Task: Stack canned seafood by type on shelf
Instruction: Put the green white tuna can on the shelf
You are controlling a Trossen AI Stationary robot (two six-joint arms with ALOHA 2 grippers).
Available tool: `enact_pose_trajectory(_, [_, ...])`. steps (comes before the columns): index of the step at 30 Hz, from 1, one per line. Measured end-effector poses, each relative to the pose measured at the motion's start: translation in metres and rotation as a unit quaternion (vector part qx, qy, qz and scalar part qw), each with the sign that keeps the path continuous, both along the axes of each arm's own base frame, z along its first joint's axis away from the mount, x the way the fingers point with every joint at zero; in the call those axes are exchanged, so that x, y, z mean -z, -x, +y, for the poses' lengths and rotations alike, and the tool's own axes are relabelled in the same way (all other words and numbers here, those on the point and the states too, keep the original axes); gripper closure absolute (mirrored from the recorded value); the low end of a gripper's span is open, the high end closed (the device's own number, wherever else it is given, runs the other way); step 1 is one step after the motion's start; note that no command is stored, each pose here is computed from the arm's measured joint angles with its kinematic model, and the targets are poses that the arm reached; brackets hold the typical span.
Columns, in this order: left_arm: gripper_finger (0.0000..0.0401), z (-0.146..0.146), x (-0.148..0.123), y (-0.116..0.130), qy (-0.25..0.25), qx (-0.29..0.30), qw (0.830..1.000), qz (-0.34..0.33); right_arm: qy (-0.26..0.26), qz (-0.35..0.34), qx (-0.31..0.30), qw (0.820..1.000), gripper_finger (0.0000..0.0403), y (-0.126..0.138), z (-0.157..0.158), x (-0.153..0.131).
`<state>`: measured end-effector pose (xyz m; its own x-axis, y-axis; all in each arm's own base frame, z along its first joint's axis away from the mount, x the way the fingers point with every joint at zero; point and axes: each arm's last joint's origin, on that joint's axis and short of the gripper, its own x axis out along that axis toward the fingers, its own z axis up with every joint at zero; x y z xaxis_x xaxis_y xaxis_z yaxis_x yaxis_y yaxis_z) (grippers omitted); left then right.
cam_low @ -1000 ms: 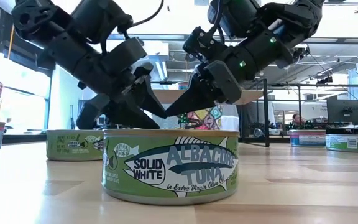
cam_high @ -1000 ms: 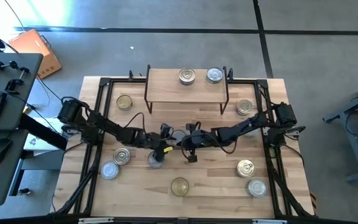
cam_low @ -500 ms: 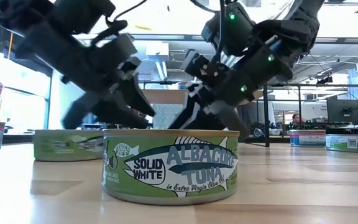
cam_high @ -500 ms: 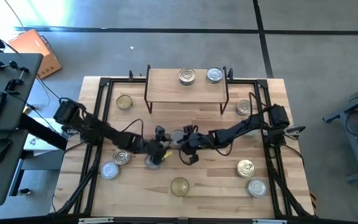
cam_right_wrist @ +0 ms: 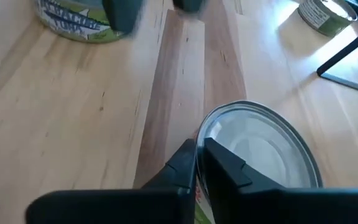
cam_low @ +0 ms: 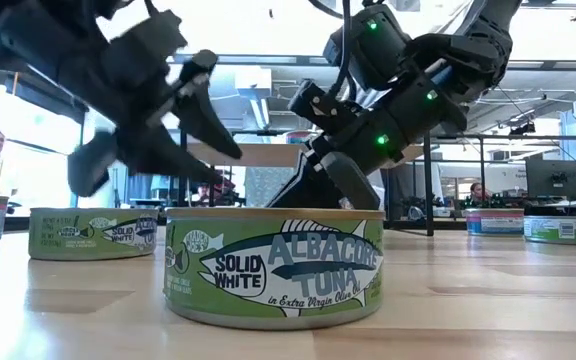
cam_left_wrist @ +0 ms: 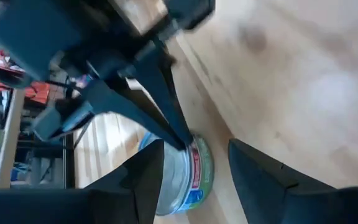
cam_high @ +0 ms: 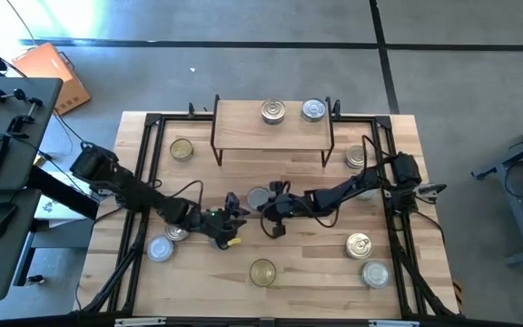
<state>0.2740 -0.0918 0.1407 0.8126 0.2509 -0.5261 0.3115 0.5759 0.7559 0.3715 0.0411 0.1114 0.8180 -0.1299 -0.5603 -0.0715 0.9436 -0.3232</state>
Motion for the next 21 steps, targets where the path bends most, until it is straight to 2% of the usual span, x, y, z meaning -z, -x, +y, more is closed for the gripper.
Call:
enact_pose_trajectory(4, [0.0231, 0.010, 0.010, -0.007, -0.010, -0.016, 1.000, 0.012, -0.015, -0.013, 0.009, 1.000, 0.0398, -0.004, 0.001, -0.009])
enact_pose_trajectory(10, [0.0231, 0.027, 0.019, -0.017, 0.024, -0.063, 0.998, -0.006, -0.027, -0.005, 0.016, 0.999, 0.0401, -0.012, 0.002, -0.019])
enact_pose_trajectory(21, [0.0231, 0.036, 0.021, -0.018, 0.051, -0.062, 0.997, 0.011, -0.050, 0.011, 0.037, 0.998, 0.0402, -0.028, 0.003, -0.040])
